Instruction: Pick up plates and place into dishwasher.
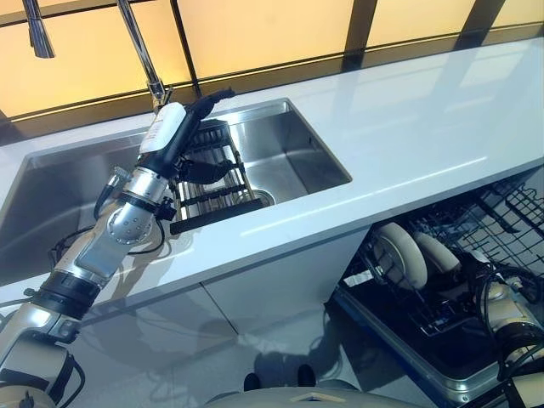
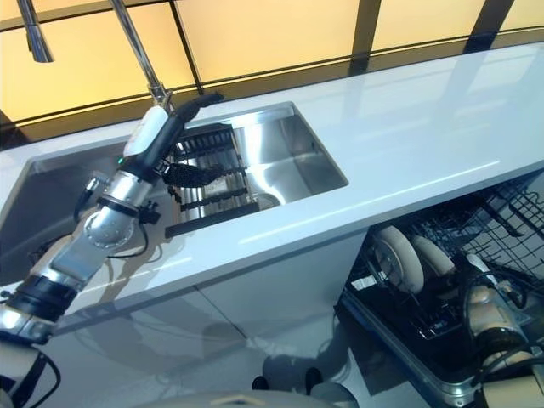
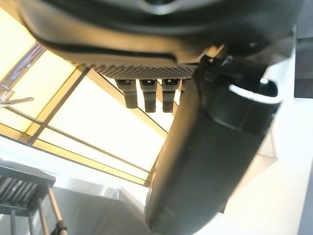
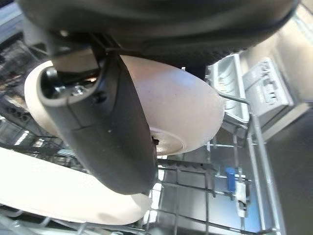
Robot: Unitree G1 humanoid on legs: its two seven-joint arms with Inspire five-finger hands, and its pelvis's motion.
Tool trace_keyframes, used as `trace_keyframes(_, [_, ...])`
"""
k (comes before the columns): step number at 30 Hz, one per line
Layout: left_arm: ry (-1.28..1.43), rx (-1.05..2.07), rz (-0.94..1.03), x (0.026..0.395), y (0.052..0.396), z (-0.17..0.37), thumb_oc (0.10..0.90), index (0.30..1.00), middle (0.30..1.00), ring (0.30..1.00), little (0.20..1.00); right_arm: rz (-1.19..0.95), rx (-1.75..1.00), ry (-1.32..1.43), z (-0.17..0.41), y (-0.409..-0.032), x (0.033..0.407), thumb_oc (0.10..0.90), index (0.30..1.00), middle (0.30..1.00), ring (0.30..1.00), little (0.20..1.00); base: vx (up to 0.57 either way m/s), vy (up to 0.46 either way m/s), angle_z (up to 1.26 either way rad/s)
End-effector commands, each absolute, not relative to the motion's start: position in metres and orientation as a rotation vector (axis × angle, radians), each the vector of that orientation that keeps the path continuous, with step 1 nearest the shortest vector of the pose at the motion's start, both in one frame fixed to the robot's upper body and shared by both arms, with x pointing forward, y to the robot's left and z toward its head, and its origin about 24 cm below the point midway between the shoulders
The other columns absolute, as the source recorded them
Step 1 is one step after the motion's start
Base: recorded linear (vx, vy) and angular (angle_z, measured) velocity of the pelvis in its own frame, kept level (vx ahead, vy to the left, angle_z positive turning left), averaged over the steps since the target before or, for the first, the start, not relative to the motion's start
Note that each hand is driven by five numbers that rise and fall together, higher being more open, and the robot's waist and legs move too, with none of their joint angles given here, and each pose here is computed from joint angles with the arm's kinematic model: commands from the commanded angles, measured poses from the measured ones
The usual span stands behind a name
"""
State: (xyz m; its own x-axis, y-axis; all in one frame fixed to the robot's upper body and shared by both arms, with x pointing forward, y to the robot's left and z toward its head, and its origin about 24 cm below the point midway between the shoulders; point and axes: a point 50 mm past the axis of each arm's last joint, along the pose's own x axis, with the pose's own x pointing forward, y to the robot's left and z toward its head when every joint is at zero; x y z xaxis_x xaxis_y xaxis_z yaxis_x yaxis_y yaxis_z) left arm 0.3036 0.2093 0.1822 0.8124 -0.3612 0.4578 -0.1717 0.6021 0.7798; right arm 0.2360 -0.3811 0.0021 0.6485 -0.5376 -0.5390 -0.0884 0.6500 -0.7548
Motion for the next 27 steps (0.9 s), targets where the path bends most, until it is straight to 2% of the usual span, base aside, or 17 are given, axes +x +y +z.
trace_keyframes(1, [-0.941, 0.861, -0.104, 0.305, 0.187, 0.252, 0.8, 0.9, 0.9, 0.9, 0.9, -0.352, -0.933, 0.766, 0.036, -0.397, 0.252, 0.226, 0.408, 0.408, 0.408, 0.326, 0.0, 0.0, 0.0])
trace_keyframes(2, [-0.946, 0.859, -0.101, 0.304, 0.187, 0.253, 0.8, 0.9, 0.9, 0.9, 0.9, -0.367, -0.934, 0.781, 0.034, -0.4, 0.247, 0.8, 0.9, 0.9, 0.9, 0.9, 0.0, 0.0, 0.0])
trace_keyframes(27, [-0.921, 0.848, -0.054, 0.297, 0.201, 0.236, 0.8, 0.9, 0.9, 0.9, 0.9, -0.488, -0.973, 0.428, 0.08, -0.409, 0.229, 0.8, 0.9, 0.9, 0.9, 0.9, 0.0, 0.019, -0.03])
